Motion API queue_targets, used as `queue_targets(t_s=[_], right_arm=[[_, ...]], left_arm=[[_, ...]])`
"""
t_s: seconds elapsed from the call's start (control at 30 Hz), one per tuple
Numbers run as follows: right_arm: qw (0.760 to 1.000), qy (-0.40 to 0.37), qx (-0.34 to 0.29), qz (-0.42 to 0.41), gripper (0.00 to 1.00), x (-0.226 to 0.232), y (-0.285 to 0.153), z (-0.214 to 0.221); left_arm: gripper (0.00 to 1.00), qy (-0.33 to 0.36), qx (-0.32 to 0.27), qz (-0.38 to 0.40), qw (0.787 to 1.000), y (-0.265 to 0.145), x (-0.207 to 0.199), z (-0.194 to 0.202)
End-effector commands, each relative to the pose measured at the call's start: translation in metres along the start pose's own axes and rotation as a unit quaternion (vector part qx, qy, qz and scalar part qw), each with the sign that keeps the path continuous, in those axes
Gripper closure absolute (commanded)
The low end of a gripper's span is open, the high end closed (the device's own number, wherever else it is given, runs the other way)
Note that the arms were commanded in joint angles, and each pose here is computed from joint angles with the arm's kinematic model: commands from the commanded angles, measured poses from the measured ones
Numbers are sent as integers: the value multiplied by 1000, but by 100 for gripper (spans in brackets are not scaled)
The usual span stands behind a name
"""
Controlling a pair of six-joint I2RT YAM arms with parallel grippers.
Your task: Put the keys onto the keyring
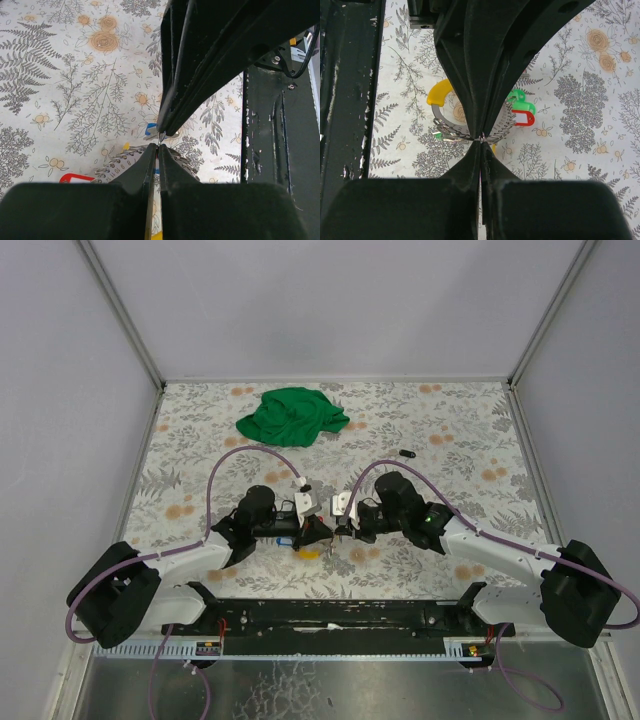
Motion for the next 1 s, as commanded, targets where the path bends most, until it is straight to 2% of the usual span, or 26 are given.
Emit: queue_targets(t_s=[0.0, 0.13, 0.37, 0.6, 0.8, 0.97], right_arm=[[1000, -17, -7, -2, 100, 3, -1, -10], [1000, -14, -11, 7, 100, 6, -4, -6], [1000, 1, -2, 8, 100, 7, 2, 2], [1000, 4, -10, 6, 100, 6, 9, 2], [999, -13, -10, 35, 100, -1, 5, -7], [997, -40, -12, 57, 100, -2, -7, -21]], left_arm=[[100, 25, -48, -38, 998, 1, 8, -21], [100, -2, -53, -91, 994, 0, 14, -21], [100, -75, -104, -172, 977, -2, 16, -21], [100, -128, -182, -181, 958, -2, 8, -24], [100, -148, -187, -186, 953, -4, 4, -20], [87, -135, -176, -197, 955, -10, 3, -22]])
Point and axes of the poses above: each gripper's point midway between its finger pads, its own y axis out along the fingers, its own x axis along the line the jaws close on, z = x × y, the point moved 10 cm from there along -y, back along the fingers, and after that the axes turned 15 degrees about y, right-handed, at the moved point
